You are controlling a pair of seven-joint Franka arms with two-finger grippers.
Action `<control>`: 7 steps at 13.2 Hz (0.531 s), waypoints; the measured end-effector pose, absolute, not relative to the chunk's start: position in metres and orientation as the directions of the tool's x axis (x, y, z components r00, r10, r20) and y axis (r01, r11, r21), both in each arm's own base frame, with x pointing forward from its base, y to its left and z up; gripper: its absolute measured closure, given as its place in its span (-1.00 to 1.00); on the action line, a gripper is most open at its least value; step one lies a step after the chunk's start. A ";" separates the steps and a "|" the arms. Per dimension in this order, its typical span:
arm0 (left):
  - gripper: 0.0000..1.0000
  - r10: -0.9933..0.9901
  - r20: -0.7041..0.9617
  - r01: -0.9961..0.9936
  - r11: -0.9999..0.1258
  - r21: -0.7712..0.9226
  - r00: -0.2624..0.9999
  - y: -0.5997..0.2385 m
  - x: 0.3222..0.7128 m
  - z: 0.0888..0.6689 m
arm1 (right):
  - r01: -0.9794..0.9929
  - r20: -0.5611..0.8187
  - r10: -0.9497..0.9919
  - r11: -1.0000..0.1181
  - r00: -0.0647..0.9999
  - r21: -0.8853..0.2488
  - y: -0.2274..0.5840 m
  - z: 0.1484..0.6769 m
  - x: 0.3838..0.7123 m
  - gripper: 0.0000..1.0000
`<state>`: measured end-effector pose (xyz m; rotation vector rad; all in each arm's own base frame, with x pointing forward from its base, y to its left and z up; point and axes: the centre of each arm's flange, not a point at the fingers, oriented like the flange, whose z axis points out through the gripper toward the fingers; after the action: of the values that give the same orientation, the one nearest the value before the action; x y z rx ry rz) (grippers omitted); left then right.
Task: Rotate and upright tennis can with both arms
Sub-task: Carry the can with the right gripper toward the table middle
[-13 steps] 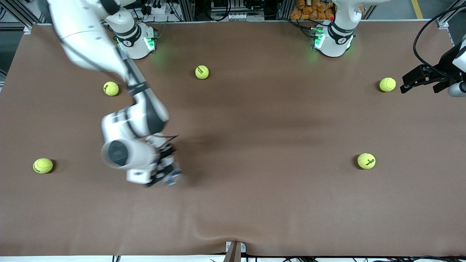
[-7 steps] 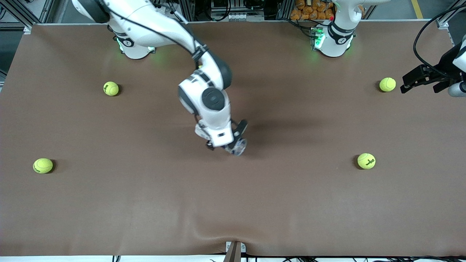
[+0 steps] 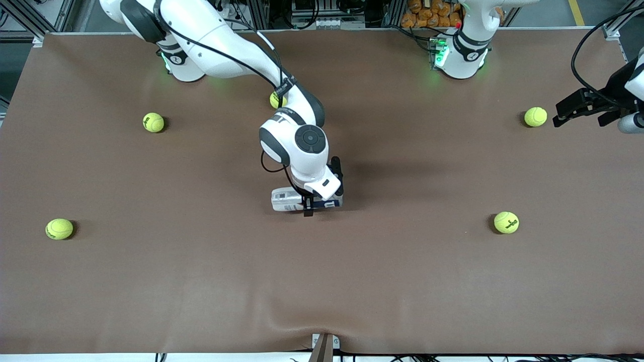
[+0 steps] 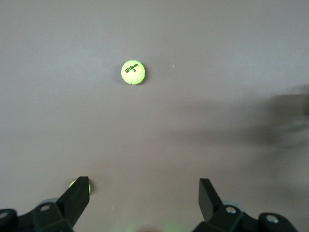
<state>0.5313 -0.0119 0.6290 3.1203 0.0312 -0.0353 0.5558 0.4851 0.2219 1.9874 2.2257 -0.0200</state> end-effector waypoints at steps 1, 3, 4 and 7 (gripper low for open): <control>-1.00 0.020 -0.024 0.020 -1.000 0.021 1.000 -0.012 0.531 0.629 | 0.988 -0.136 0.984 0.126 -0.114 0.086 0.485 0.212 0.553 -0.52; -1.00 0.020 -0.025 0.021 -1.000 0.021 0.999 -0.012 0.531 0.629 | 0.989 -0.143 0.982 0.131 -0.120 0.074 0.485 0.196 0.551 -0.58; -1.00 0.020 -0.025 0.021 -1.000 0.021 0.999 -0.012 0.531 0.628 | 0.989 -0.145 0.982 0.132 -0.121 0.070 0.485 0.191 0.551 -0.58; -1.00 0.020 -0.027 0.020 -1.000 0.021 0.999 -0.012 0.531 0.628 | 0.989 -0.146 0.982 0.132 -0.121 0.069 0.484 0.188 0.551 -0.63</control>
<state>0.5314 -0.0121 0.6276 3.1203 0.0315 -0.0417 0.5507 0.4842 0.1883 1.9719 2.2407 -0.0671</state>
